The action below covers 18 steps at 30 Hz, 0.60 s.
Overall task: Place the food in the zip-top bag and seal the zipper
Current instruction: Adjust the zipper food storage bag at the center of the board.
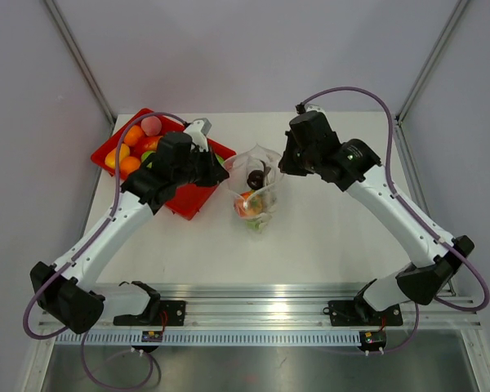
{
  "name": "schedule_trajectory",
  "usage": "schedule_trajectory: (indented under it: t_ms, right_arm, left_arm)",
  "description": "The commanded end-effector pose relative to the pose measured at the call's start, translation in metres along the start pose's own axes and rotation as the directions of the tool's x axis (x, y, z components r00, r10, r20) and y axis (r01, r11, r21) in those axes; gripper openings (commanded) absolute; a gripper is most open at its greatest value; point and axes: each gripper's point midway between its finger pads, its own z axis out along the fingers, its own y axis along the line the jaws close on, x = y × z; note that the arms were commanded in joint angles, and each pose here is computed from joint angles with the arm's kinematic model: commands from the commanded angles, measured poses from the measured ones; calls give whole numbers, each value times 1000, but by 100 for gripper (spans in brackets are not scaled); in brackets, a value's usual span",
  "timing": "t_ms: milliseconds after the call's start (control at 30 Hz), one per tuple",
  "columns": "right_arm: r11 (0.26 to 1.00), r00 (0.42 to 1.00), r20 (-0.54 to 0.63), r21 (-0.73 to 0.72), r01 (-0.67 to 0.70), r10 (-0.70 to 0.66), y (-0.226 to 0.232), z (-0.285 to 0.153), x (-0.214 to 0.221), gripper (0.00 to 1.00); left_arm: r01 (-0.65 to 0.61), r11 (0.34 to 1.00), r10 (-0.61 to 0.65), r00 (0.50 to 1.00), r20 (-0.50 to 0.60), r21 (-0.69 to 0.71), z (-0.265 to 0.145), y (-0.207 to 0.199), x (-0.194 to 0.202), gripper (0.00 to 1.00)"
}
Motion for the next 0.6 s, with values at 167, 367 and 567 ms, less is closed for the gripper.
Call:
schedule_trajectory:
  t_ms: [167,367,567]
  right_arm:
    - [1000,1000,1,-17,-15,15,6,20,9,0]
    - [999,1000,-21,-34,-23,22,10,30,15,0]
    - [999,1000,-14,-40,-23,23,12,30,13,0]
  left_arm:
    - [-28,1000,27,999,-38,-9,24,8,4,47]
    - [-35,999,35,999,5,-18,10,11,-21,66]
    - [-52,992,72,981,180,-117,-30,26,-67,55]
